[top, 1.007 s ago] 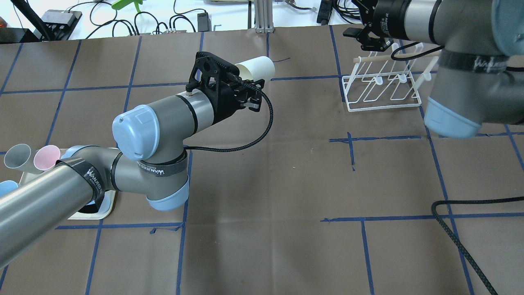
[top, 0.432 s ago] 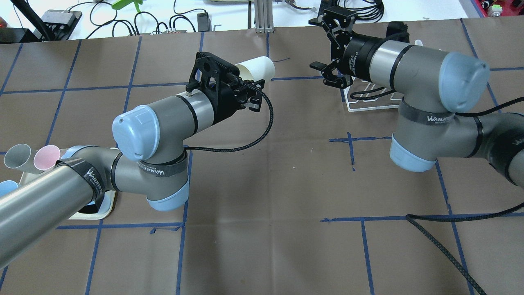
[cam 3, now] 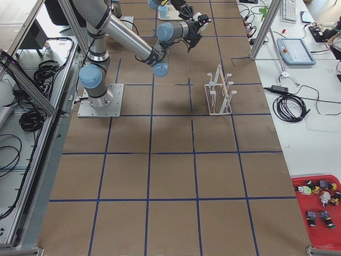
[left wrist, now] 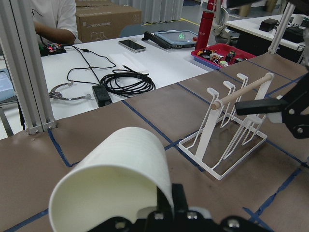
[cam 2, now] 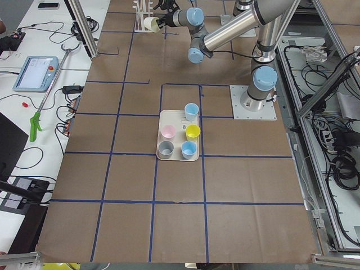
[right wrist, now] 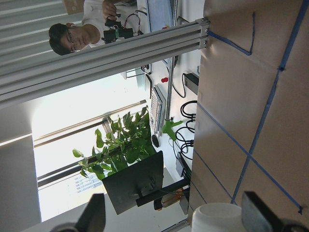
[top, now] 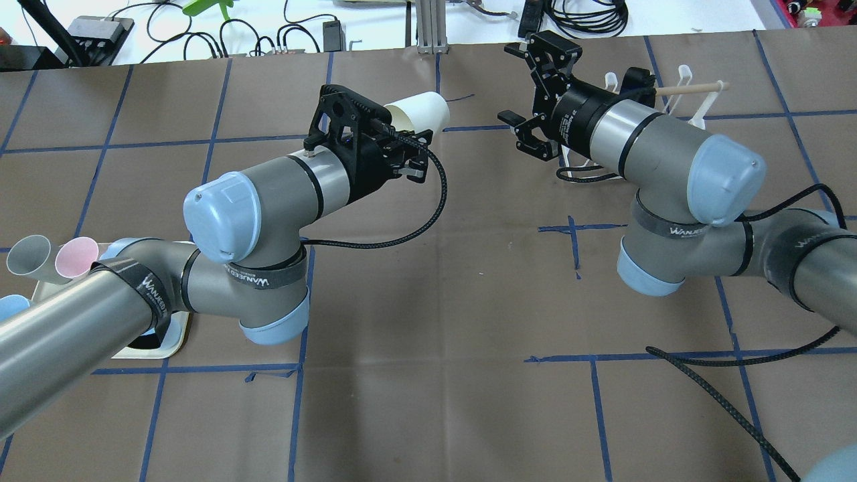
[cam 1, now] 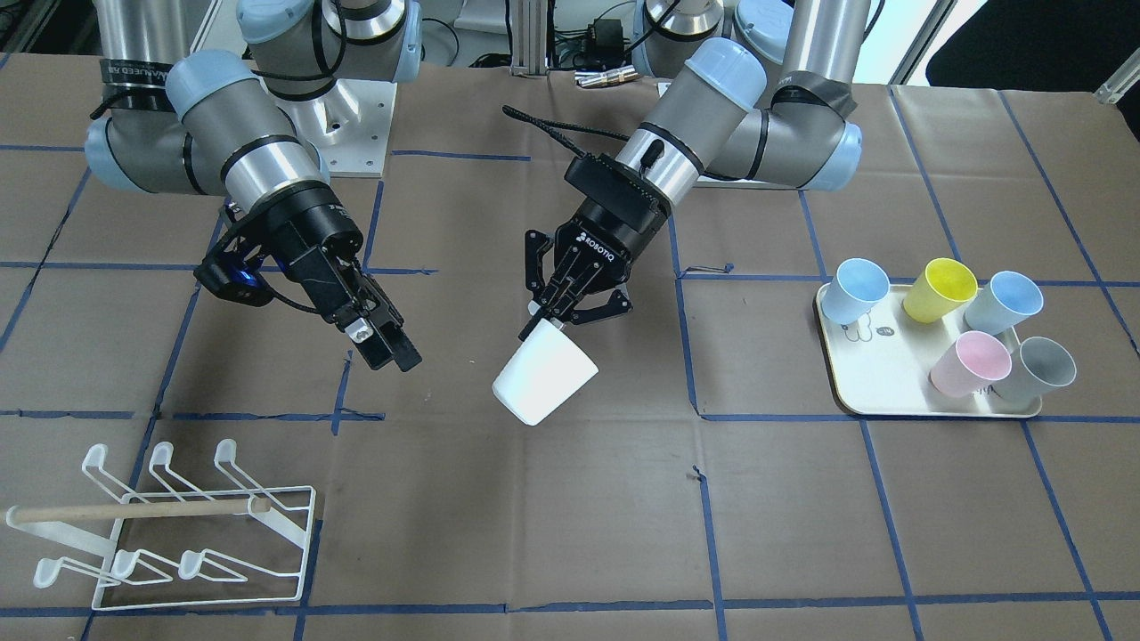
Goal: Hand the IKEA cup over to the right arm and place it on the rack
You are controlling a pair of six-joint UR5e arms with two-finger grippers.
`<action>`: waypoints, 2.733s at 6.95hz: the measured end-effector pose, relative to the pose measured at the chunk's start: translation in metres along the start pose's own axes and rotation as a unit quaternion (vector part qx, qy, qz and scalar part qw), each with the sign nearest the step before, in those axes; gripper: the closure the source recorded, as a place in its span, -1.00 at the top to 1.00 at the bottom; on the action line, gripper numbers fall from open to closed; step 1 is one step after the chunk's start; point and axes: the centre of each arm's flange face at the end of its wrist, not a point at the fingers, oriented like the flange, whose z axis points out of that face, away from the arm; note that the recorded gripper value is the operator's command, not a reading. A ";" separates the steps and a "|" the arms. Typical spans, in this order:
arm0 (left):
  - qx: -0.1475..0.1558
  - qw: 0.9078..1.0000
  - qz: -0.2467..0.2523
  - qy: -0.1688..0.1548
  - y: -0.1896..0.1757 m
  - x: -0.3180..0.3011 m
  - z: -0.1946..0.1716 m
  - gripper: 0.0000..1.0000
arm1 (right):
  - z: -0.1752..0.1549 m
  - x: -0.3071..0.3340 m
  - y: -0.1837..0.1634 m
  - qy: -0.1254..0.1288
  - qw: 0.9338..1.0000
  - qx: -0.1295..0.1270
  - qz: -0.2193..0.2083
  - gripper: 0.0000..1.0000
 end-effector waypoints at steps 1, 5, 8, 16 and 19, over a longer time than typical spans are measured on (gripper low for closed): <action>0.000 1.000 0.000 0.000 0.000 0.000 0.000 -1.00 | 0.003 0.004 -0.002 0.008 1.000 0.003 0.008 1.00; 0.000 1.000 0.000 0.000 0.000 0.000 0.000 -1.00 | 0.020 0.021 0.002 0.079 0.995 -0.004 0.052 1.00; 0.000 1.000 0.000 0.000 0.000 0.000 0.000 -1.00 | 0.027 0.008 0.009 0.076 0.997 -0.020 -0.003 0.99; 0.000 1.000 0.000 0.000 0.000 0.000 0.000 -1.00 | 0.066 0.018 0.046 0.112 0.991 -0.068 -0.041 0.99; 0.000 1.000 0.000 0.000 0.000 0.000 0.000 -1.00 | 0.082 0.018 0.052 0.115 0.989 -0.076 -0.045 0.98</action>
